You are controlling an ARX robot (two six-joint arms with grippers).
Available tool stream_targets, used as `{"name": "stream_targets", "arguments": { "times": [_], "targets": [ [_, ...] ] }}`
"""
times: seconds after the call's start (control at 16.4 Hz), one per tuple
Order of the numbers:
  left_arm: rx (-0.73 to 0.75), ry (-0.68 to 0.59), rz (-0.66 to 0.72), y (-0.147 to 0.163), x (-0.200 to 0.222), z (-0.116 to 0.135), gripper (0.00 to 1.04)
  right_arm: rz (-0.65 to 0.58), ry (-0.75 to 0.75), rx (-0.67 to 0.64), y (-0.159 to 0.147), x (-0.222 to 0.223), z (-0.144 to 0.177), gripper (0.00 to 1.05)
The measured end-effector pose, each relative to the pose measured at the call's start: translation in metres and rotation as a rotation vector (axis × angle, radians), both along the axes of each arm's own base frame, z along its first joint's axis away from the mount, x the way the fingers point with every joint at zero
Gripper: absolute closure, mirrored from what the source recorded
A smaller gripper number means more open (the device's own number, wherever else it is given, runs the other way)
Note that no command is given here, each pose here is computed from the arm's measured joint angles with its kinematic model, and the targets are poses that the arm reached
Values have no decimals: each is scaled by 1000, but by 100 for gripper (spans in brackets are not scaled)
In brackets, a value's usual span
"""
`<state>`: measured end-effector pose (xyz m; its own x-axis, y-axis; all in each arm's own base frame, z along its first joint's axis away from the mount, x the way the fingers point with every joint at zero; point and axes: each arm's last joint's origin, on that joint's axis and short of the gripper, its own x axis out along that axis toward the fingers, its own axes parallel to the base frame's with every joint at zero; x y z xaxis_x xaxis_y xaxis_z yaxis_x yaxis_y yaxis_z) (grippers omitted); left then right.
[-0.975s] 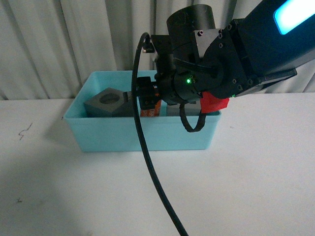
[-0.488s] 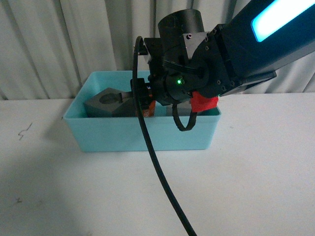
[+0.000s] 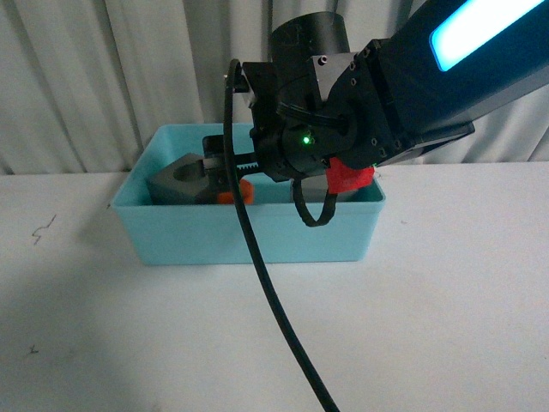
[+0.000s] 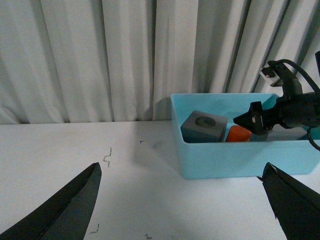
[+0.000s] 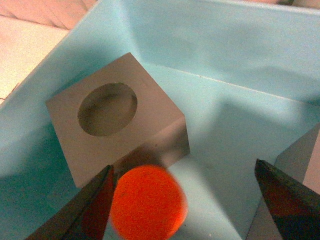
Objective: Place gray and orange parts in blue box
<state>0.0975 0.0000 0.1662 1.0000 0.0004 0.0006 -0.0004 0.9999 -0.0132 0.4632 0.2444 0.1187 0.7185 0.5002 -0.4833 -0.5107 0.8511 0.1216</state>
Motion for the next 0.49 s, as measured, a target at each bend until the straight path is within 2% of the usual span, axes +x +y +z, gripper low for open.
{"name": "stream_targets", "arguments": {
  "times": [0.06,0.18,0.3,0.37,0.49],
  "targets": [
    [0,0,0,0,0,0,7,0,-12,6,0,-1,-1,8],
    [0,0,0,0,0,0,7,1,-11,8,-4,-7,-2,7],
    [0,0,0,0,0,0,7,6,-38,26,-7,-12,9,6],
    [0,0,0,0,0,0,7,9,-76,42,-9,-15,23,6],
    [0,0,0,0,0,0,7,20,-226,102,-22,-34,84,6]
  ]
}}
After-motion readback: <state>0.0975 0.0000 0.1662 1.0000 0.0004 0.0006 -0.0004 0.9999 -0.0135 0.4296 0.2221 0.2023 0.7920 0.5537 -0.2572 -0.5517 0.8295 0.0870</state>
